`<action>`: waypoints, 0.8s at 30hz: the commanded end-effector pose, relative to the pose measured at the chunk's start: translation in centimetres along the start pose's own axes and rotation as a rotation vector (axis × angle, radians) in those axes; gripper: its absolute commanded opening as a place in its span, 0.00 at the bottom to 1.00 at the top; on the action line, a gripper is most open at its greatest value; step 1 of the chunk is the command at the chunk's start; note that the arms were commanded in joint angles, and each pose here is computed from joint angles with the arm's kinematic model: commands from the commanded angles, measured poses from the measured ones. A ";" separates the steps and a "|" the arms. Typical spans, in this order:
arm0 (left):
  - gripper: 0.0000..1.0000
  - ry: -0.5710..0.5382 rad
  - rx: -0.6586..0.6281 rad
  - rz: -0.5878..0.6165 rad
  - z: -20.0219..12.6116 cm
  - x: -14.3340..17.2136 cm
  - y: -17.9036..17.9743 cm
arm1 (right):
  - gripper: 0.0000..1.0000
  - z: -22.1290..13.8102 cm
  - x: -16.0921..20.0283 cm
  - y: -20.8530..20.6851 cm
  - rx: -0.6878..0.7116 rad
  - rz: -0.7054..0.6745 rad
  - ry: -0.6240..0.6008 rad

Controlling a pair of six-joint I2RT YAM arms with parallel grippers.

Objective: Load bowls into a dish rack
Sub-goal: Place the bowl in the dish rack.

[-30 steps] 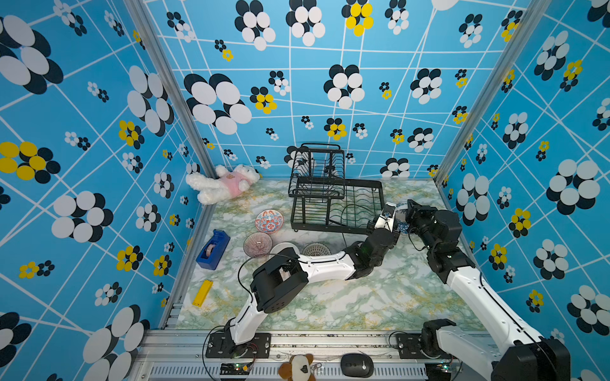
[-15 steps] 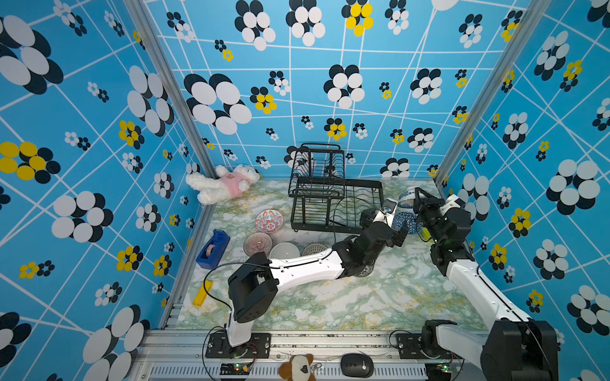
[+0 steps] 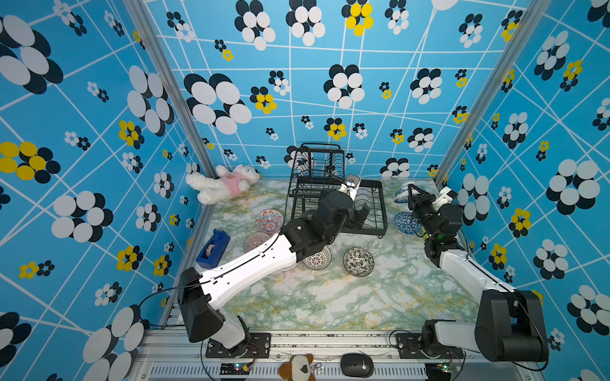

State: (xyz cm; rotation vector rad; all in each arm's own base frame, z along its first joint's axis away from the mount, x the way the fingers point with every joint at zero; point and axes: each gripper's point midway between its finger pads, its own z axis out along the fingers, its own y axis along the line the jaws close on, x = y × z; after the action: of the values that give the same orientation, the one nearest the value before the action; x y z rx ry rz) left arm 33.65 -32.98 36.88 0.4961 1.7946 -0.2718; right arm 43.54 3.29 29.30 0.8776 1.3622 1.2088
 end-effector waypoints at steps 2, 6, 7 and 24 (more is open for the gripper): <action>0.99 0.062 -0.088 -0.174 -2.7 -0.4 9.7 | 0.00 1.5 0.2 4.6 -0.222 -0.027 0.003; 0.99 0.085 -0.098 -0.441 -3.0 1.0 16.9 | 0.00 4.3 2.4 3.5 -0.220 -0.022 0.057; 0.99 0.080 -0.083 -0.515 -2.9 1.7 18.2 | 0.00 5.0 3.1 3.3 -0.228 -0.021 0.075; 0.99 0.205 0.129 -1.229 6.6 14.7 26.0 | 0.00 15.0 15.0 -2.1 -0.196 0.014 0.245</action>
State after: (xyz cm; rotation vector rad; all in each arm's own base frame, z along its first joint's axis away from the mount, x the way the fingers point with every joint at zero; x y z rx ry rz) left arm 47.85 -8.19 21.40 -0.6319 2.1478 -1.0268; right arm 55.35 19.46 21.83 0.6899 1.5039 1.4542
